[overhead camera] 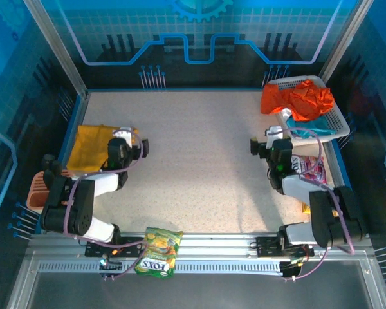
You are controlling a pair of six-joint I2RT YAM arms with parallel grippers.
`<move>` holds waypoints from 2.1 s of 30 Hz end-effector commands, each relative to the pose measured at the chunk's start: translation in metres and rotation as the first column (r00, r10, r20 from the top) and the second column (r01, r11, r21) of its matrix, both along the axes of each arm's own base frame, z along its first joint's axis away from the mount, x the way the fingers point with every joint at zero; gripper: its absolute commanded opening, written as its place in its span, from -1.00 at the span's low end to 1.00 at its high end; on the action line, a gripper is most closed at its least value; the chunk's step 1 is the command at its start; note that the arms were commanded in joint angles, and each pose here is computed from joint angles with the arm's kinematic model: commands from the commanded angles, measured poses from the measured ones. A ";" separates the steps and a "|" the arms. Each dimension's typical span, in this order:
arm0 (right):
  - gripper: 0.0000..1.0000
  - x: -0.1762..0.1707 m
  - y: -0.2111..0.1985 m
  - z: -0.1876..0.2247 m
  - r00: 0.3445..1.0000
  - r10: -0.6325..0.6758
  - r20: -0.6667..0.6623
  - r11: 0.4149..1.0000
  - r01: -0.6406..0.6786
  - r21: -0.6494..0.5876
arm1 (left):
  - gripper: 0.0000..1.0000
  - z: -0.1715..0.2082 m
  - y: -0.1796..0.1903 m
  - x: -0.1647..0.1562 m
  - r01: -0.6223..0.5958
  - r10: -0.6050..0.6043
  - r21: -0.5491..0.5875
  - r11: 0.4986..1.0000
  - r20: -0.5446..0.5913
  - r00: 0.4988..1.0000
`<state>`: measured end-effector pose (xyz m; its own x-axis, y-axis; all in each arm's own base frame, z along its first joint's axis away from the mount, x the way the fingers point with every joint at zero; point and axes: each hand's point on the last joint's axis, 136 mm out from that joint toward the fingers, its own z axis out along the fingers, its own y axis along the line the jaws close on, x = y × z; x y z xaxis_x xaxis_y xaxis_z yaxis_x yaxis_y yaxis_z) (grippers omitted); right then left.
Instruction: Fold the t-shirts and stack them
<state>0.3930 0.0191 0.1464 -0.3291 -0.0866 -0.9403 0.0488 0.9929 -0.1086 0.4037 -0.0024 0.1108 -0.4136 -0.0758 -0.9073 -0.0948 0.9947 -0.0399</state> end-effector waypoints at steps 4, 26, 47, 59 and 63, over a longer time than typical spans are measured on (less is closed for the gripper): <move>0.99 0.014 -0.003 0.053 0.986 -0.106 -0.133 0.985 0.122 0.124 | 0.99 0.038 -0.005 0.003 -0.076 0.070 -0.128 0.989 -0.051 0.996; 0.69 0.171 -0.052 0.029 0.868 -0.247 -0.432 0.887 0.382 0.261 | 0.97 0.035 -0.102 -0.105 0.093 -0.227 -0.447 0.890 -0.257 0.939; 0.11 0.153 -0.060 0.004 0.792 -0.377 -0.480 0.903 0.429 -0.001 | 0.96 0.016 -0.107 -0.110 0.059 -0.228 -0.495 0.867 -0.290 0.930; -0.56 0.151 -0.066 0.010 0.784 -0.431 -0.447 0.893 0.442 -0.085 | 0.95 0.020 -0.112 -0.107 0.068 -0.236 -0.504 0.861 -0.279 0.931; -0.58 0.144 -0.066 0.013 0.780 -0.437 -0.447 0.891 0.445 -0.093 | 0.96 0.019 -0.113 -0.106 0.072 -0.245 -0.499 0.863 -0.290 0.925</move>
